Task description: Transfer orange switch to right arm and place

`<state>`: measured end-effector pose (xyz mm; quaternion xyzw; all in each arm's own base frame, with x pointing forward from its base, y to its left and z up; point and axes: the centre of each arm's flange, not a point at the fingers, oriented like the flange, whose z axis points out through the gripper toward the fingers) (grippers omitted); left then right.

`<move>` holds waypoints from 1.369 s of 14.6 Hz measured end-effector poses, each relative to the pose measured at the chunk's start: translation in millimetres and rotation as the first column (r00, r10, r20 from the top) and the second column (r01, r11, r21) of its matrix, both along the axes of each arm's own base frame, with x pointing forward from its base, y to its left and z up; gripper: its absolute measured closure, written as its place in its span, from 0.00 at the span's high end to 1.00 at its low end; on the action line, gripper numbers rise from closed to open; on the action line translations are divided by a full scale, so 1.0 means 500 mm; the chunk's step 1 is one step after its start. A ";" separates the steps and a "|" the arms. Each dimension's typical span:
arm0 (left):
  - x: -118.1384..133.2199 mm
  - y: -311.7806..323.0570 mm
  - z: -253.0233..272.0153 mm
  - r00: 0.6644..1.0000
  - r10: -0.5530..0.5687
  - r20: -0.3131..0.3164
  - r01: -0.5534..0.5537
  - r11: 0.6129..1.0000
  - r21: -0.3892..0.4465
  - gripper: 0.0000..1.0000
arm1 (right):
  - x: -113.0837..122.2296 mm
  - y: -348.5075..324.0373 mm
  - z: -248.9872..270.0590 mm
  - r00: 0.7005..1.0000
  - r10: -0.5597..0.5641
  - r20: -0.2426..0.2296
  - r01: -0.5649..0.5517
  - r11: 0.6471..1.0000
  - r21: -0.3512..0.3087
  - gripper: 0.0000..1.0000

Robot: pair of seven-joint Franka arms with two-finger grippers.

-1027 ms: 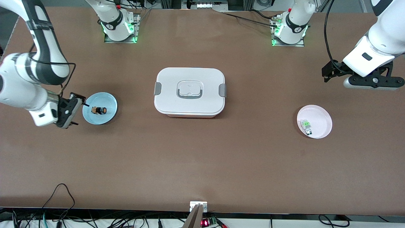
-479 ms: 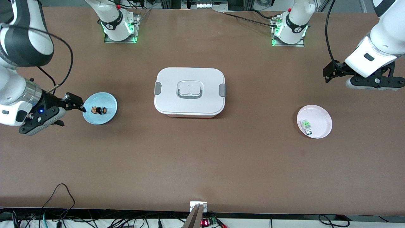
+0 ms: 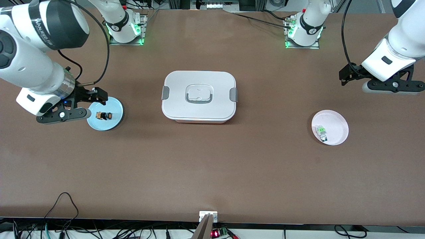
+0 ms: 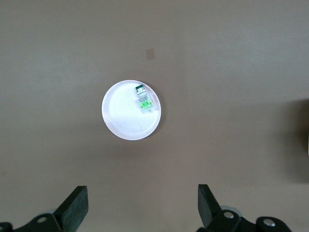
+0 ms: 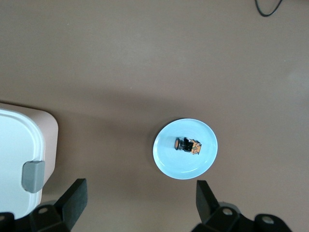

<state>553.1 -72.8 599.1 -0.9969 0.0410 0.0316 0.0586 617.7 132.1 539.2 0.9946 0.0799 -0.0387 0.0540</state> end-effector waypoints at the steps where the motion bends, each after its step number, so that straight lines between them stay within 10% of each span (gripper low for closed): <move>1: 0.000 0.000 0.000 1.000 0.000 -0.002 0.000 1.000 0.000 1.00 | 0.007 -0.032 0.001 0.999 -0.033 0.004 0.033 0.999 -0.011 1.00; 7: -0.001 -0.001 -0.001 1.000 0.000 -0.006 0.000 1.000 0.001 1.00 | 0.033 -0.315 -0.006 0.960 -0.278 0.013 0.279 0.960 -0.039 1.00; 20: -0.002 -0.001 0.000 1.000 0.001 -0.005 -0.001 1.000 0.001 1.00 | -0.004 -0.352 0.013 0.976 -0.203 0.074 0.206 0.978 -0.031 1.00</move>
